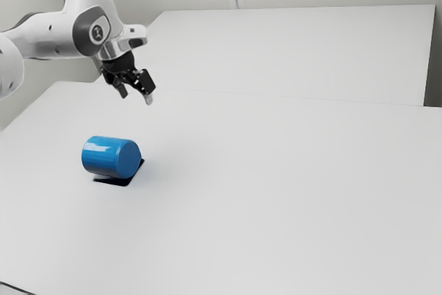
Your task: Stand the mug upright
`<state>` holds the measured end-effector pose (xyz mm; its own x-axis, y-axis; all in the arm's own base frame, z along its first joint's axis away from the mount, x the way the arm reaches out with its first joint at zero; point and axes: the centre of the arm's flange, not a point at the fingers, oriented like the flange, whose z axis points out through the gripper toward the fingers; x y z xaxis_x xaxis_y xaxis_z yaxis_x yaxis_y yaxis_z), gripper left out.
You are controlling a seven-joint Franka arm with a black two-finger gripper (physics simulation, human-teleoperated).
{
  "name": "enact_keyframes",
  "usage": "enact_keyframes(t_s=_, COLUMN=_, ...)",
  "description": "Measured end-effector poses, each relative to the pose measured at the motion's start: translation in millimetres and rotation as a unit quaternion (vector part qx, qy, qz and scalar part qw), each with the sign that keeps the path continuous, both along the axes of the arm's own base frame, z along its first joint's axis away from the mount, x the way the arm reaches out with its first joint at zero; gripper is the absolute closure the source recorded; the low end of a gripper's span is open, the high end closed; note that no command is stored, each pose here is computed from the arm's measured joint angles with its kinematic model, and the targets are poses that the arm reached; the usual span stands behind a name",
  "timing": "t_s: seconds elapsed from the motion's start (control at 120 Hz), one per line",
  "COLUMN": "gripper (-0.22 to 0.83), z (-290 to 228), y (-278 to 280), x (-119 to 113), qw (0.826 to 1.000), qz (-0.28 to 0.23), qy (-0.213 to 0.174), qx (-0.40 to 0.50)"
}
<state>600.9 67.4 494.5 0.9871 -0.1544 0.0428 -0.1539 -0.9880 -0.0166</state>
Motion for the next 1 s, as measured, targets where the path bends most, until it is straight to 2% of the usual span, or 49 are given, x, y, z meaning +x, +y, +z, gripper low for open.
enact_keyframes(t_s=0.125, gripper=0.00, z=5.6, y=23.9, x=-20.2, qw=1.000, qz=0.016, qy=-0.004, qx=-0.013)
enact_keyframes(t_s=0.233, gripper=0.00, z=-4.3, y=68.2, x=-29.1, qw=0.998, qz=0.045, qy=-0.003, qx=-0.041)
enact_keyframes(t_s=0.392, gripper=0.00, z=-39.0, y=144.5, x=-43.9, qw=0.993, qz=0.080, qy=0.027, qx=-0.080)
enact_keyframes(t_s=0.642, gripper=0.00, z=-101.7, y=208.1, x=-50.0, qw=0.982, qz=0.081, qy=0.074, qx=-0.156)
enact_keyframes(t_s=0.85, gripper=0.00, z=-118.6, y=237.0, x=-43.3, qw=0.969, qz=0.063, qy=0.081, qx=-0.224)
enact_keyframes(t_s=1.0, gripper=0.00, z=-138.6, y=252.1, x=-51.6, qw=0.952, qz=0.064, qy=0.081, qx=-0.290)
